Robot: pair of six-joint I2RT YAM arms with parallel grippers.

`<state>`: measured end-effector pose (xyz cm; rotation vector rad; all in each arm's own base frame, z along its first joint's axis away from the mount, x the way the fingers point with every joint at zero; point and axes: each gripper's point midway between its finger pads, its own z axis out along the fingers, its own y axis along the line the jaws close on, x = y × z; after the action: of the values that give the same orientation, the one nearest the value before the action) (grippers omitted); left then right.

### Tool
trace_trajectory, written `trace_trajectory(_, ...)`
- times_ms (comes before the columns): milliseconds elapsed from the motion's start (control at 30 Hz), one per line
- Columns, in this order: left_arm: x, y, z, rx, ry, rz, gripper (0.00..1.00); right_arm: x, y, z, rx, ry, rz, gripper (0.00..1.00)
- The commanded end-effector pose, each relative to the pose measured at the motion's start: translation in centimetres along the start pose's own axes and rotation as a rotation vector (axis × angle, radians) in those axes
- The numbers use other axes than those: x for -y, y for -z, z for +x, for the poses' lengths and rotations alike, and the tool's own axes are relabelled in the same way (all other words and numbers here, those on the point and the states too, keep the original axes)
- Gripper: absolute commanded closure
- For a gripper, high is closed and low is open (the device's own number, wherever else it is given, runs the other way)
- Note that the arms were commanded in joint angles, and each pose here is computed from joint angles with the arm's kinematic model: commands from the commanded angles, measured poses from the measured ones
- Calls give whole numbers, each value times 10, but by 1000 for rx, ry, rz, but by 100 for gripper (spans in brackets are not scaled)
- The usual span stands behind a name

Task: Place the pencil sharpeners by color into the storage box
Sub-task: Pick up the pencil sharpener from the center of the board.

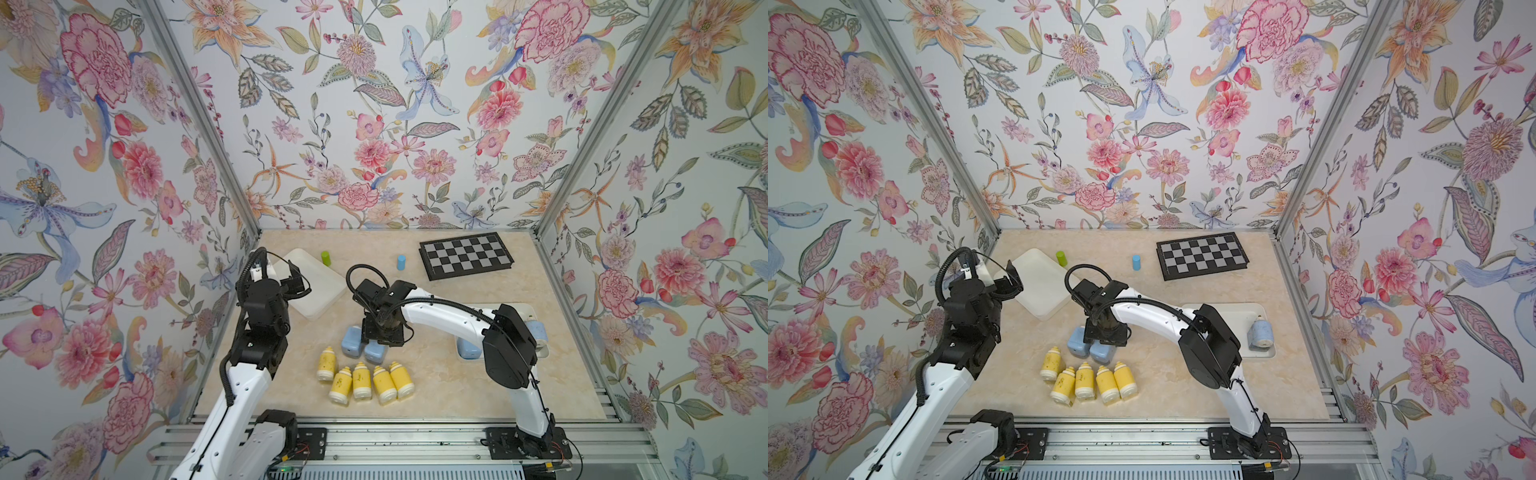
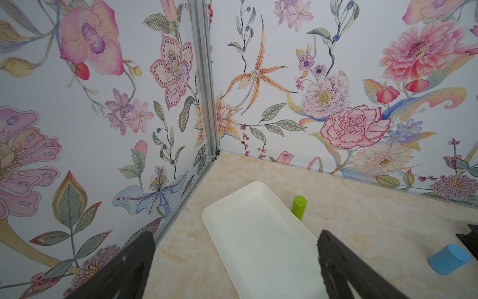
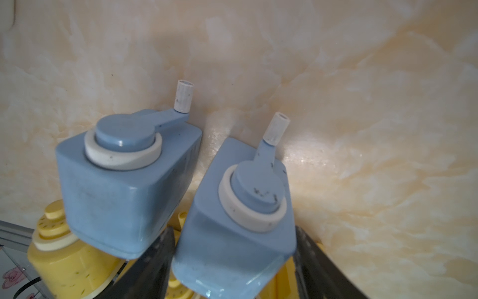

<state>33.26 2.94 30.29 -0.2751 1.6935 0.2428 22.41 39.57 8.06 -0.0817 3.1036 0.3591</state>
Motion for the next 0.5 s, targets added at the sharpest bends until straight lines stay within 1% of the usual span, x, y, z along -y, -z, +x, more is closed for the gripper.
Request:
trace_trajectory(0, 4, 1, 1, 4, 0, 16, 1, 1, -12, 1, -28, 11, 19, 30)
trace_trajectory(300, 4, 0, 2, 3, -1, 16, 0, 10, -20, 9, -65, 58, 46, 32)
trace_trajectory(400, 4, 0, 2, 2, -1, 17, 1, 12, -20, 9, -66, 67, 51, 40)
trace_trajectory(467, 4, 1, 2, 4, -1, 15, 1, 13, -18, 7, -60, 75, 52, 47)
